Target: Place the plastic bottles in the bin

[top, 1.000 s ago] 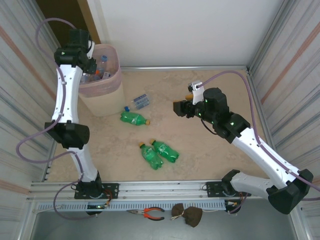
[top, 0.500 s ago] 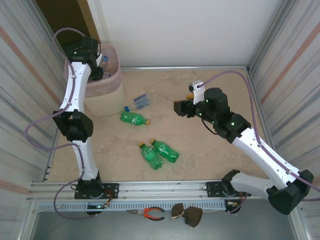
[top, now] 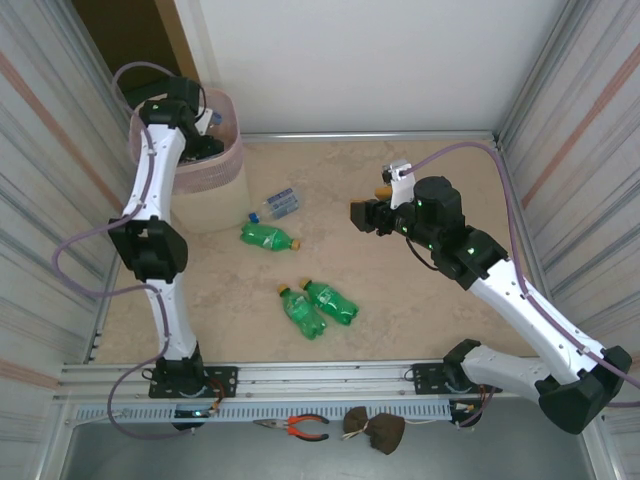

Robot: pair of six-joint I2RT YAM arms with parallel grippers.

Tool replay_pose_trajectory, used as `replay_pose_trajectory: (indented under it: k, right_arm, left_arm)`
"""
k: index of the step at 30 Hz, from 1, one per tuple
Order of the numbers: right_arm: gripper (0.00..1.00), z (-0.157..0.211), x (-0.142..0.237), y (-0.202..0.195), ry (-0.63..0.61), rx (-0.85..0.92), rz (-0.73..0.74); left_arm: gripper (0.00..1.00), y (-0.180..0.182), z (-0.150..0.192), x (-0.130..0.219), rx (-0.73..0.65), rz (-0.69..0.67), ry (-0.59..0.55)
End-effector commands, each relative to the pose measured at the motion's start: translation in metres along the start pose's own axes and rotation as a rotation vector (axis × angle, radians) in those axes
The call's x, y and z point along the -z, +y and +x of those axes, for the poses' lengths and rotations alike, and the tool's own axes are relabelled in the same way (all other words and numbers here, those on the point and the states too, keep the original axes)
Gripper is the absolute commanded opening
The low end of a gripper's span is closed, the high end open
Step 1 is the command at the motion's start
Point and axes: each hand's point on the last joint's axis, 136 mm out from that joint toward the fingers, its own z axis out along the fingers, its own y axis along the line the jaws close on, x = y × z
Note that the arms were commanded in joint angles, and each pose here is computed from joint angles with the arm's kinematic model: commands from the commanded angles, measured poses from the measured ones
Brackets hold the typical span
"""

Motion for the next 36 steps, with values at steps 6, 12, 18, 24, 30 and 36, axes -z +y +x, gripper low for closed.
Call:
replay_pose_trajectory:
  k: [6, 12, 18, 24, 30, 36]
  right_arm:
    - [0.68, -0.004, 0.009, 0.002, -0.015, -0.016, -0.014]
    - [0.68, -0.002, 0.009, 0.009, 0.011, -0.016, -0.053]
    - [0.68, 0.009, 0.003, 0.015, 0.085, -0.002, -0.085]
    - [0.68, 0.036, -0.004, 0.028, 0.218, 0.047, -0.136]
    - [0.67, 0.074, -0.009, 0.037, 0.403, 0.107, -0.126]
    - [0.67, 0.116, -0.005, 0.047, 0.578, 0.168, -0.111]
  left_arm:
    - [0.83, -0.004, -0.023, 0.091, 0.064, 0.096, -0.226]
    - [0.78, -0.015, -0.027, 0.126, 0.098, 0.194, -0.308]
    - [0.77, -0.033, -0.025, 0.157, 0.123, 0.321, -0.382]
    - [0.78, -0.045, -0.018, 0.179, 0.148, 0.416, -0.436]
    - [0.78, -0.058, -0.010, 0.191, 0.177, 0.508, -0.480]
    - [0.79, -0.069, -0.002, 0.202, 0.212, 0.587, -0.527]
